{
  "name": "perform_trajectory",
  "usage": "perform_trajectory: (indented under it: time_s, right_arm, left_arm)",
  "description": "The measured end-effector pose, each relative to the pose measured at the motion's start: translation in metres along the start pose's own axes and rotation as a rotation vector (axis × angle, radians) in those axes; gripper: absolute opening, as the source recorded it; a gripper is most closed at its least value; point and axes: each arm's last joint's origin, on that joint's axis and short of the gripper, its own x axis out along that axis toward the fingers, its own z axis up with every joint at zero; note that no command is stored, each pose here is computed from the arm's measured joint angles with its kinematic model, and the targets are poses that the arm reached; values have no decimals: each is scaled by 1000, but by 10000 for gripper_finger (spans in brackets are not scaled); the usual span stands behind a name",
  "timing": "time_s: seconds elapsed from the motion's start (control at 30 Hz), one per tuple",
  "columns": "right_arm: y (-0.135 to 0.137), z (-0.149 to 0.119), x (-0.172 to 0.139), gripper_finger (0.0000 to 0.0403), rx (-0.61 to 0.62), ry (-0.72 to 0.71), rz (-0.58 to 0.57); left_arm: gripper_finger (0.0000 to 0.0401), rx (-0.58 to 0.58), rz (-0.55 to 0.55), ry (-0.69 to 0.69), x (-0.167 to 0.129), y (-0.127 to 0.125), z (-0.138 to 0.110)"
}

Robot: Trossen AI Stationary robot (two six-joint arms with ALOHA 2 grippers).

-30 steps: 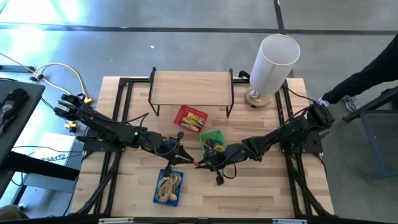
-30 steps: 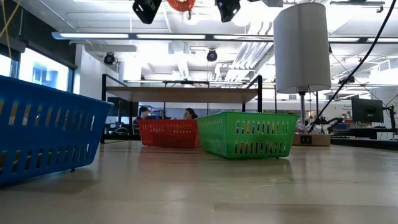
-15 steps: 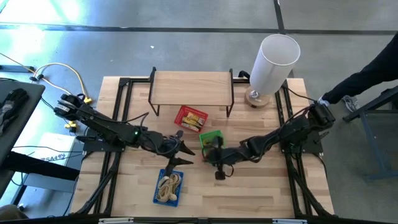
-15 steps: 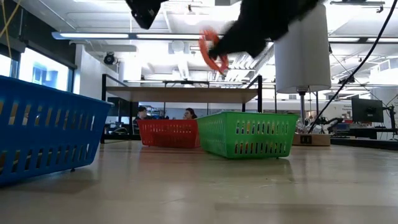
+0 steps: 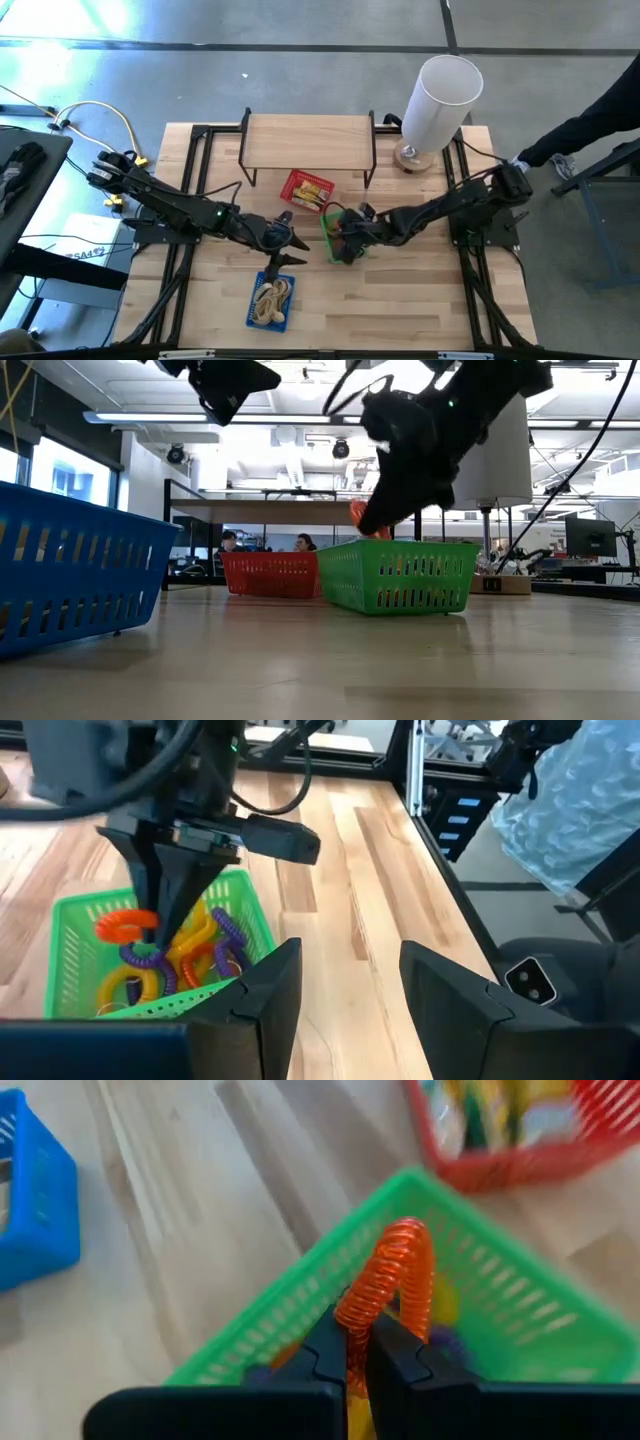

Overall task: Pick & Place Office Desk Supplies
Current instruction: Put the orange spring keychain into the green bin, then put the green bin on the shelf

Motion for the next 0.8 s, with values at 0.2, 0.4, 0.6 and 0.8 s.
perform_trajectory:
  time_s: [0.2,0.4,0.6,0.8]
  right_arm:
    - [-8,-8,13,12,68,83,-46]
    - [-10,-8,13,45,71,87,-55]
    - [-10,-8,13,111,67,83,-61]
    - [-7,-6,4,129,7,30,-104]
  left_arm:
    - [165,0,1,5,0,0,0]
    - [165,0,1,5,0,0,0]
    - [165,1,2,9,0,0,-1]
    - [165,-14,5,21,0,0,-2]
